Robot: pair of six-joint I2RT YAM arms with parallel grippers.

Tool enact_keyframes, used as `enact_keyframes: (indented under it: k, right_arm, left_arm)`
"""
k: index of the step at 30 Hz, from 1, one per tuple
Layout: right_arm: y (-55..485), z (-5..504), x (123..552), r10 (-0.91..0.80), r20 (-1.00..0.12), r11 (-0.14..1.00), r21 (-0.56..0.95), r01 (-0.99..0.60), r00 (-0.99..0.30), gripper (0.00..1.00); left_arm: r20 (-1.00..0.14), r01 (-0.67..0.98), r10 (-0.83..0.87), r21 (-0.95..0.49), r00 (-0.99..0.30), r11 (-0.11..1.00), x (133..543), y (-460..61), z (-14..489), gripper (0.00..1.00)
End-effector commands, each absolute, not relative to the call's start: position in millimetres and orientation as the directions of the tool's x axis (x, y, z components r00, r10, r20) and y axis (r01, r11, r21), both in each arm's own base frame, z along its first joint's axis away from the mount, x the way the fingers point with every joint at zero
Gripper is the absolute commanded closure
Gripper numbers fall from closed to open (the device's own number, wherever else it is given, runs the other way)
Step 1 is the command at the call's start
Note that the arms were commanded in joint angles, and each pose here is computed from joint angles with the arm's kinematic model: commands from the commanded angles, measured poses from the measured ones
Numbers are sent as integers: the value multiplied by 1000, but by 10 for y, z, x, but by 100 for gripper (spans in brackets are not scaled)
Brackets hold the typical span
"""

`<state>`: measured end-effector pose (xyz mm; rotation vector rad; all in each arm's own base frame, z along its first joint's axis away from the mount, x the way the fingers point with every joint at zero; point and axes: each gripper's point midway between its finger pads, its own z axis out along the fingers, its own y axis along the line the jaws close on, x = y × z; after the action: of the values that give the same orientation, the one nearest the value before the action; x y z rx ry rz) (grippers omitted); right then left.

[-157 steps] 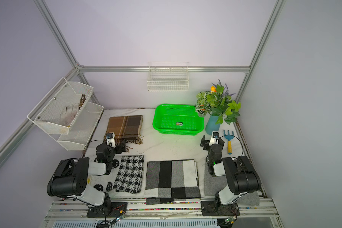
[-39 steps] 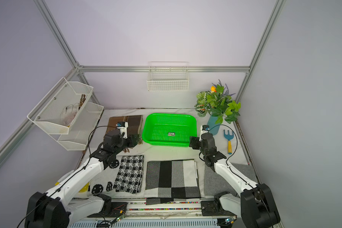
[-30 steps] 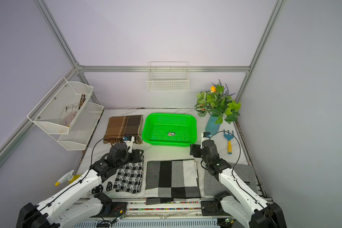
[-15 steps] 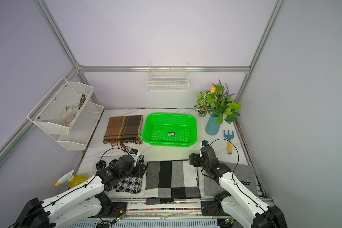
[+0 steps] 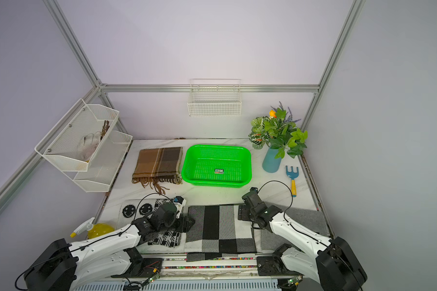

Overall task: Put the folded scarf in the basket
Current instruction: Pick up the scarf at the center of the board.

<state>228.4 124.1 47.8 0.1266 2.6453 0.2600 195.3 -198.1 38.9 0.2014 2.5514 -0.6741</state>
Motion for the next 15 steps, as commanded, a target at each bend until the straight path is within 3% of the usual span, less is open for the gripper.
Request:
enact_keyframes:
  k: [1,5,15]
  right_arm:
    - [1205,475,2299,153,-458,980,187,73,-876,19]
    - [1288,359,2222,120,-396,979,199,43,-910,18]
    - [1431,190,2078,78,-331,971,238,-4,-940,21]
  left_arm:
    - [-481,262,3,-471,-877,843,1967,-2115,330,32]
    - [-473,265,24,-451,-881,852,1958,-2149,258,28]
    - [-473,255,11,-456,-881,852,1866,-2082,218,30]
